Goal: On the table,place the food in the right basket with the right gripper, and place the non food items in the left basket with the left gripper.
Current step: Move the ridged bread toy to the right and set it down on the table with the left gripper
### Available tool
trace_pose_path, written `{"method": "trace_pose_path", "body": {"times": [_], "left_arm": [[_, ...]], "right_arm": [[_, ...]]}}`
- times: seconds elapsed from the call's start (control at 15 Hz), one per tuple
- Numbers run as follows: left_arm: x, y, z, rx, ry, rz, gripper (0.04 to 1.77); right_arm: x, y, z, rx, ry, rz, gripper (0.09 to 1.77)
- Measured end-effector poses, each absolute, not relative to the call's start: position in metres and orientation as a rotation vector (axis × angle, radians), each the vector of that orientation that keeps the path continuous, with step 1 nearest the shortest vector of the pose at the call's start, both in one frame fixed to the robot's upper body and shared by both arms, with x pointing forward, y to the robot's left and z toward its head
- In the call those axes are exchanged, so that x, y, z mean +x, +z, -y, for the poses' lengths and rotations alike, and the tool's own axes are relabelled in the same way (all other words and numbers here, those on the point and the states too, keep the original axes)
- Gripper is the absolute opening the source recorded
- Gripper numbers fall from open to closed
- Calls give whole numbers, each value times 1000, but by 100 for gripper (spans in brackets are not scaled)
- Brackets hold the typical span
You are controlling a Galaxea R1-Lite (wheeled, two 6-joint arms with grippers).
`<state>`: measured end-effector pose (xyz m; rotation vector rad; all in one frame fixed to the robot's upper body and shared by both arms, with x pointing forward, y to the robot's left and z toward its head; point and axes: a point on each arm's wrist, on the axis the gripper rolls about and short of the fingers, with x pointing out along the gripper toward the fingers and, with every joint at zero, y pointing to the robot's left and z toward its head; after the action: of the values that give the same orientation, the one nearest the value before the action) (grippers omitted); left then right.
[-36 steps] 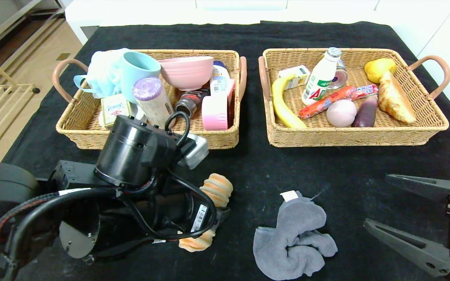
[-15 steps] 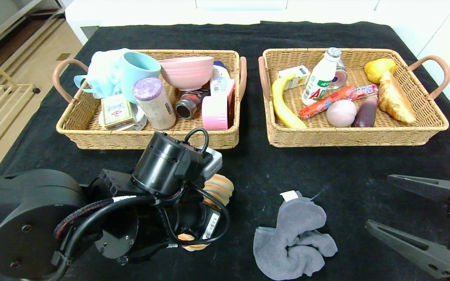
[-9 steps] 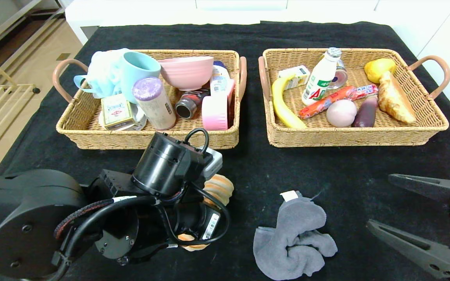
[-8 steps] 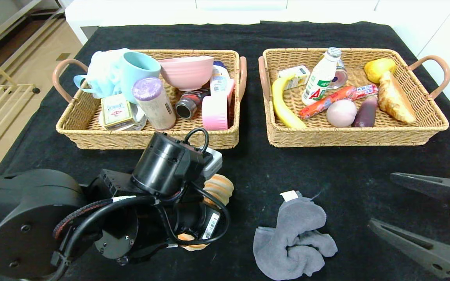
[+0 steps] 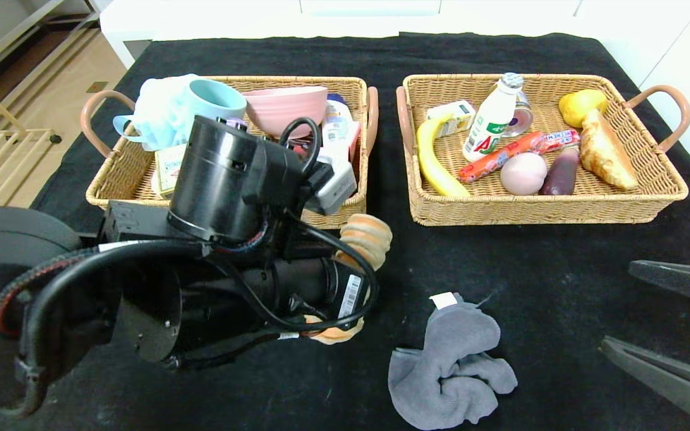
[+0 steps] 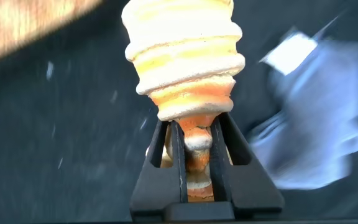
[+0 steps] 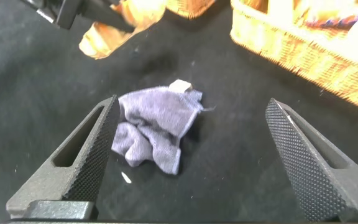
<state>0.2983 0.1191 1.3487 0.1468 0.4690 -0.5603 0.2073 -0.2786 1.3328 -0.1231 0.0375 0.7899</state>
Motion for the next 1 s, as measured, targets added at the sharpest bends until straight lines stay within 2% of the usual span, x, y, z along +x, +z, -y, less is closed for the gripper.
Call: {"method": "trace_pose_path", "body": {"times": [0.27,0.53,1.0], "left_arm": [[301,1377,-103,57,-620,-401,31],[300,1388,-69,30,-696,-360,31],[305,1375,-9,46,-781,-361,31]], "right_arm": [[205,1339,280,-125,748,-13,171],[200,1345,283,-124,744,24,171],[185,1356,291,-123,728,85,171]]}}
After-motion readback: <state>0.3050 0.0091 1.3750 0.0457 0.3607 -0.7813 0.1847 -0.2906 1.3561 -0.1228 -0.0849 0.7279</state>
